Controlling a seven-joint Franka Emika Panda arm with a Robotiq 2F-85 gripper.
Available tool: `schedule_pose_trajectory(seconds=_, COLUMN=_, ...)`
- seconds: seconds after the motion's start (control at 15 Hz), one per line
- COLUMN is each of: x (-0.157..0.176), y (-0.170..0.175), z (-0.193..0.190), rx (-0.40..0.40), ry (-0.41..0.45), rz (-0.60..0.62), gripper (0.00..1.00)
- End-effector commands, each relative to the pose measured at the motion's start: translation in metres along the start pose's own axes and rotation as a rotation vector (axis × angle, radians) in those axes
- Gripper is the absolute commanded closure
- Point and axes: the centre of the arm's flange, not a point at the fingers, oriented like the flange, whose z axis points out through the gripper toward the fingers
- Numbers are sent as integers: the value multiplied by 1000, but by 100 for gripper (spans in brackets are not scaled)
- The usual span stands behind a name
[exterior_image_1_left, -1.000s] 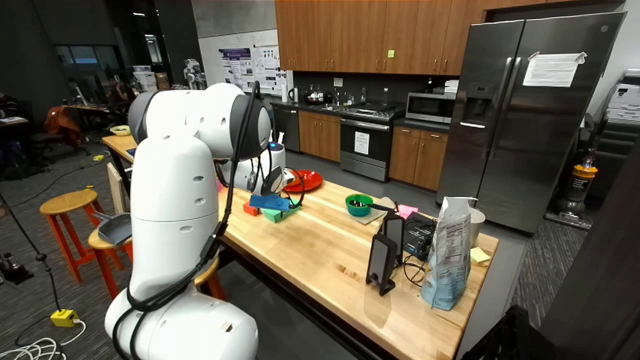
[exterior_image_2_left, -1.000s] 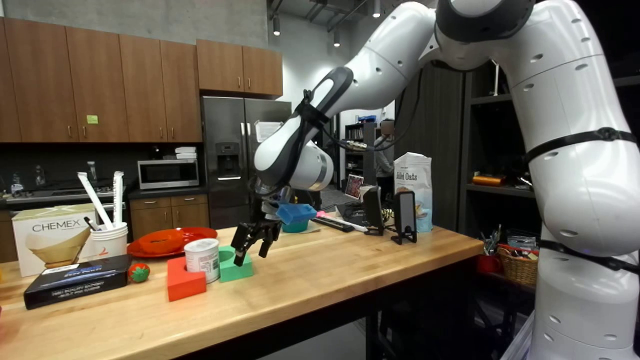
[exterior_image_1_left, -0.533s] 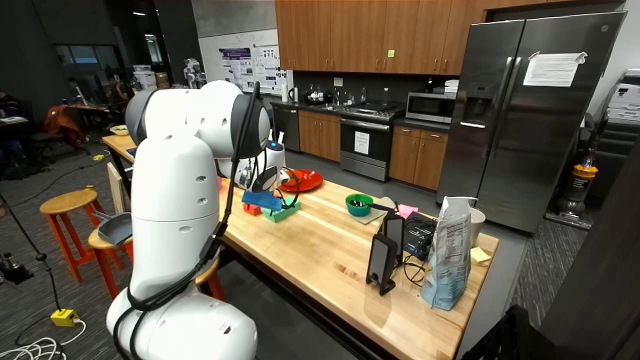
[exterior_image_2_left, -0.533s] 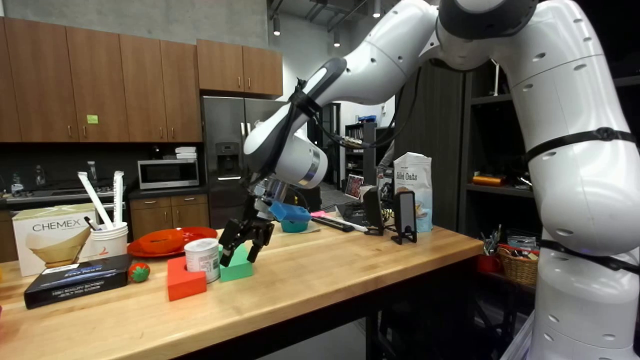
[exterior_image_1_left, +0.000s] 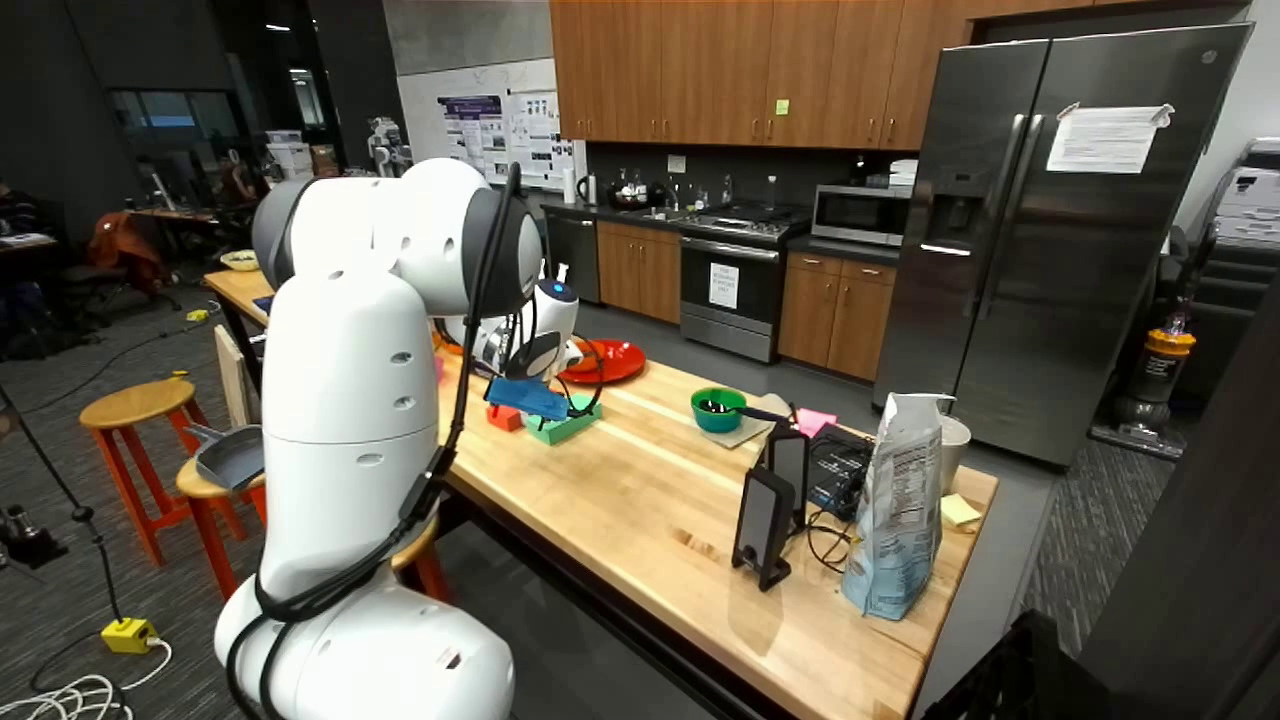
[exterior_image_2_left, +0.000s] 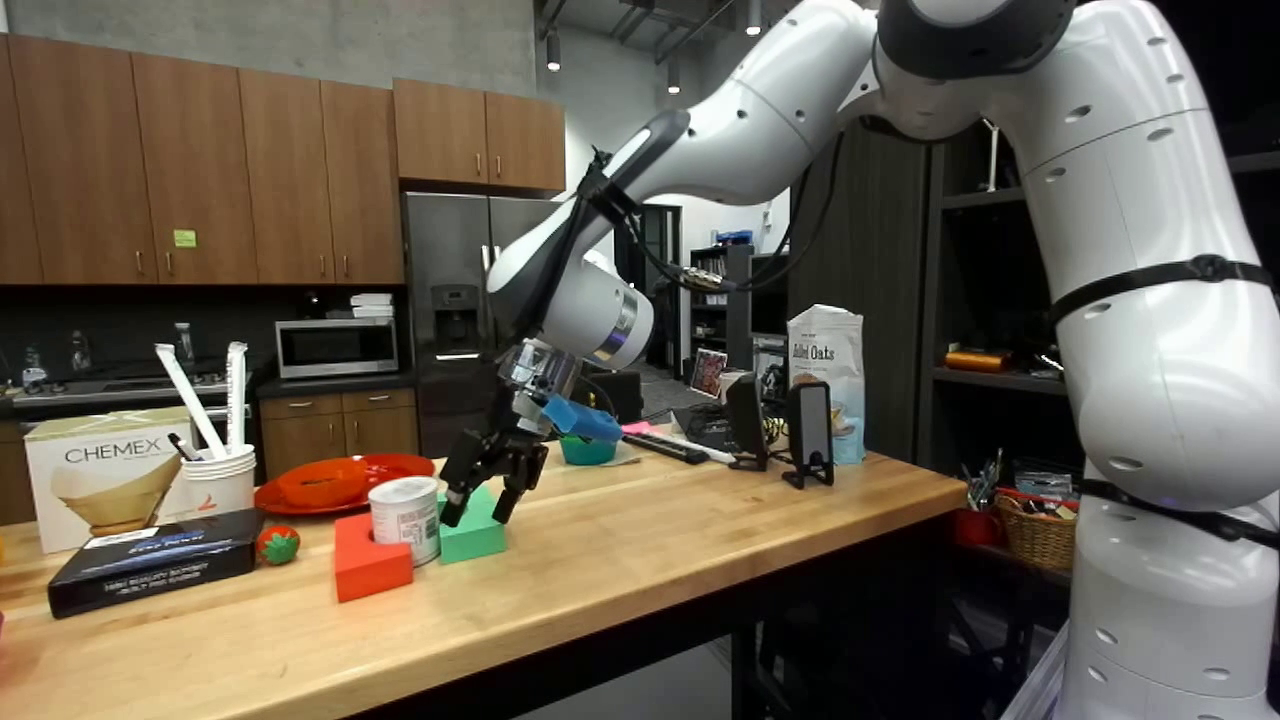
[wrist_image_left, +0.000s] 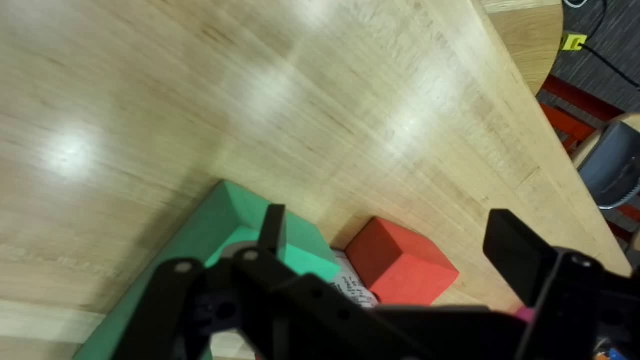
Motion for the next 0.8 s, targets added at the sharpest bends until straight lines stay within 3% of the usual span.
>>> schedule_pose_trajectory(seconds=0.0, x=-5, y=10, z=-24, rx=-59, ry=16, rz=-43, gripper=0)
schedule_pose_trajectory(seconds=0.27, x=-3, y=25, z=-41, rx=-154, ry=51, rz=-95, gripper=0)
schedule_pose_trajectory(seconds=0.73, x=-12, y=31, z=-19, rx=-203, ry=9, rz=-146, gripper=0)
